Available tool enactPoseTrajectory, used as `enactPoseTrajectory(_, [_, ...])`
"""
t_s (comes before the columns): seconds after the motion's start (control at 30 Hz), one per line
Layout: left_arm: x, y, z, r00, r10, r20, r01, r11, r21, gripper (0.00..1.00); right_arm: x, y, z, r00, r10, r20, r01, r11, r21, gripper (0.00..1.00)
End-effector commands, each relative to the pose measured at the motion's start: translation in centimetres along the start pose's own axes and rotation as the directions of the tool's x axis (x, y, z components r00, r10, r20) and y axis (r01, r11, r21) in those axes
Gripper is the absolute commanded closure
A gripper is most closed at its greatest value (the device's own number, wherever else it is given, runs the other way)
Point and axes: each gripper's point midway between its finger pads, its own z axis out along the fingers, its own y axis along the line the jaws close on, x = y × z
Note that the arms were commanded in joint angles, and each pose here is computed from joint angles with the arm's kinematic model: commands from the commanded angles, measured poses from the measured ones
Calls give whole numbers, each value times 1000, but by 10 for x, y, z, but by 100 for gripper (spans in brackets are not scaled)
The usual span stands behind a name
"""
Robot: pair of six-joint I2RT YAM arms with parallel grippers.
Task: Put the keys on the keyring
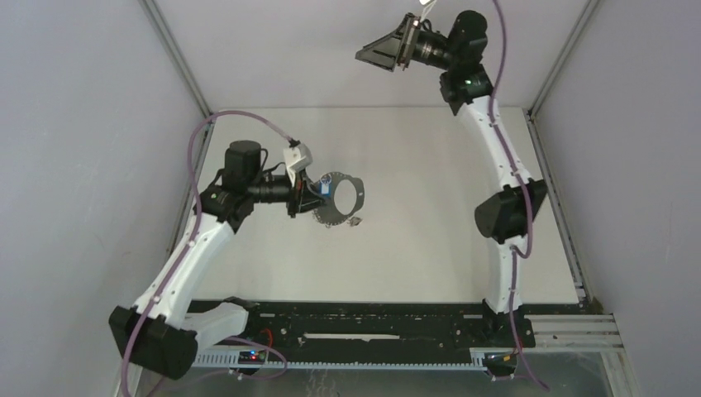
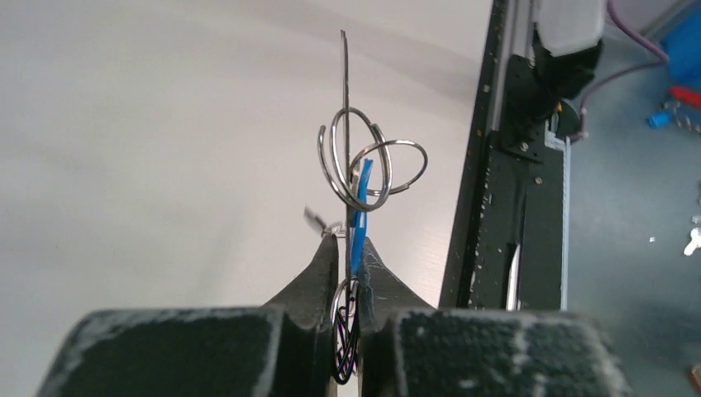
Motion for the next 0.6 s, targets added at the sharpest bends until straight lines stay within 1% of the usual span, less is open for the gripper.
enactPoseTrajectory(0.0, [-28, 12, -3, 996, -67, 63, 67, 998, 6, 100, -3, -4, -33, 985, -173, 14, 164, 953, 255, 0])
enactPoseTrajectory(0.03, [-29, 11, -5, 995, -71, 68, 70, 997, 17, 100, 4, 3, -41, 981, -190, 26, 180, 960, 215, 0])
enactPoseTrajectory(0.07, [-29, 10, -6, 994, -74, 74, 72, 997, 33, 100, 19, 6, -49, 981, -193, 18, 186, 961, 204, 0])
enactPoseTrajectory(0.1, [-29, 11, -7, 994, -80, 77, 78, 996, 40, 100, 37, 1, -57, 983, -181, -17, 180, 953, 245, 0])
enactPoseTrajectory(0.13, [-29, 12, -8, 993, -91, 80, 87, 995, 49, 100, 49, 1, -68, 982, -180, -62, 190, 915, 356, 0])
enactPoseTrajectory(0.17, [-29, 13, -8, 990, -115, 83, 111, 992, 54, 100, 59, -8, -82, 970, -208, -128, 245, 822, 514, 0])
enactPoseTrajectory(0.2, [-29, 16, -8, 988, -129, 89, 124, 991, 55, 100, 68, -7, -92, 950, -248, -189, 312, 716, 624, 0])
enactPoseTrajectory(0.23, [-30, 18, -7, 985, -143, 92, 138, 988, 63, 100, 75, 2, -99, 927, -295, -231, 372, 647, 666, 0])
enactPoseTrajectory(0.27, [-31, 21, -7, 983, -155, 96, 149, 987, 68, 100, 101, 7, -102, 919, -294, -263, 393, 636, 664, 0])
enactPoseTrajectory(0.3, [-33, 23, -6, 981, -165, 99, 158, 985, 75, 100, 106, 22, -103, 935, -296, -197, 350, 663, 662, 0])
enactPoseTrajectory(0.33, [-35, 25, -6, 979, -179, 99, 171, 982, 77, 100, 114, 42, -105, 961, -249, -116, 267, 742, 615, 0])
enactPoseTrajectory(0.37, [-37, 28, -5, 976, -193, 99, 186, 979, 79, 100, 124, 55, -112, 973, -222, -62, 219, 807, 548, 0])
enactPoseTrajectory(0.4, [-38, 31, -4, 972, -214, 97, 206, 975, 80, 100, 132, 72, -117, 975, -222, -10, 203, 873, 444, 0])
enactPoseTrajectory(0.47, [-39, 39, -2, 956, -280, 87, 273, 959, 77, 100, 146, 92, -124, 980, -169, 108, 121, 927, 354, 0])
enactPoseTrajectory(0.53, [-38, 39, -2, 939, -336, 67, 328, 938, 112, 100, 178, 94, -120, 992, -117, 37, 98, 939, 330, 0])
enactPoseTrajectory(0.57, [-37, 38, -1, 935, -350, 58, 341, 932, 120, 100, 192, 100, -114, 997, -83, -5, 81, 957, 280, 0])
